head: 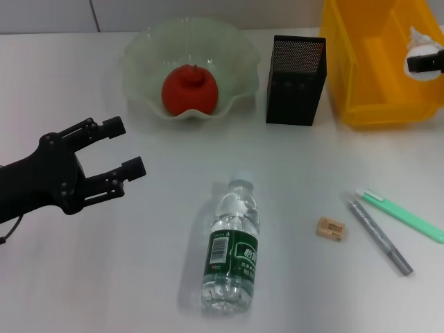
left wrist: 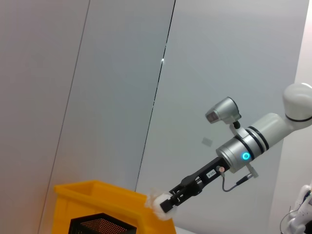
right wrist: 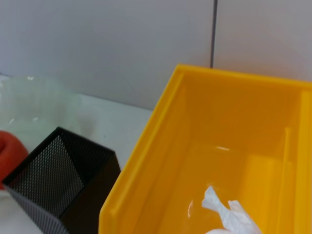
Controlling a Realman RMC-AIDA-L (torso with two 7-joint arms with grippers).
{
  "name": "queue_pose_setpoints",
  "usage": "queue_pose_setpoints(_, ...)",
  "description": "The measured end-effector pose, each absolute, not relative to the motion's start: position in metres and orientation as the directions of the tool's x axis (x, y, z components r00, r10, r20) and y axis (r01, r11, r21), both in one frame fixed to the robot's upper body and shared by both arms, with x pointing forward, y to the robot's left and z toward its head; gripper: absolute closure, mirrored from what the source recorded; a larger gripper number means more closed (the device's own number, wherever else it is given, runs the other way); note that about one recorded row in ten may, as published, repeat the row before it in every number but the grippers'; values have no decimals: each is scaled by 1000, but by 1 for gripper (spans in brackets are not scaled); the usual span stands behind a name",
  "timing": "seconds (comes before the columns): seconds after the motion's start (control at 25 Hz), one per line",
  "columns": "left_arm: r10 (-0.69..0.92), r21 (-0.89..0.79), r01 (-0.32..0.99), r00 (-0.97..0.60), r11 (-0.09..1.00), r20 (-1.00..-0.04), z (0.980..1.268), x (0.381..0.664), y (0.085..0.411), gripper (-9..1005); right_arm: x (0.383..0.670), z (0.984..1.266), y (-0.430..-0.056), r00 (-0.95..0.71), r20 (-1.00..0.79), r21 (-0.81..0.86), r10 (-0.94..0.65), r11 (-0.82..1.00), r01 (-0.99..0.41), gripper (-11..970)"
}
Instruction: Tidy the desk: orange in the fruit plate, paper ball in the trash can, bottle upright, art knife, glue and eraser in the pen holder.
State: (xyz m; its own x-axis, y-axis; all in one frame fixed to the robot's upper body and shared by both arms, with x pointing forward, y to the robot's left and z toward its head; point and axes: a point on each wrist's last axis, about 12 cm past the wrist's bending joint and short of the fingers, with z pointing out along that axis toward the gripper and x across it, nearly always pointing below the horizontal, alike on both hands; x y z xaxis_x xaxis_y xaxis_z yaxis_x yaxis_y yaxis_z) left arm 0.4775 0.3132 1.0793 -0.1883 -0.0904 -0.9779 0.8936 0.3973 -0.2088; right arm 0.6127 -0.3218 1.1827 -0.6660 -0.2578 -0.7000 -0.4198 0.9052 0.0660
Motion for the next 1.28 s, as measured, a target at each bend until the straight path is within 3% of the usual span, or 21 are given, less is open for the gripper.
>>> queue_pose_setpoints(0.24,-97,-209,895,-186,394,-978,1079,476,313,190,615,1183,-318,-645,-728,78,-234,906,-416,390)
queue_pose_setpoints(0.32,-98,-208,896,-184,392,-978,1079,475,313,191,615,1184,-317,-637,-737,87,-228,902,-423,201)
queue_pose_setpoints(0.6,-96,-197,903,-173,383,-980,1080,473,314,192,609,1190,-315,-604,-772,137,-197,876,-462,189)
queue_pose_setpoints(0.96,-32,-250,879,-260,406,-965,1105,492,332,194,536,1195,-325,-449,-869,271,-210,558,-784,189)
queue_pose_setpoints(1.12,59,-284,855,-341,435,-938,1126,507,337,195,500,1172,-330,-347,-905,228,-246,408,-884,189)
queue_pose_setpoints(1.28,186,-313,830,-435,461,-881,1158,524,324,196,478,1140,-334,-348,-911,241,-223,396,-886,188)
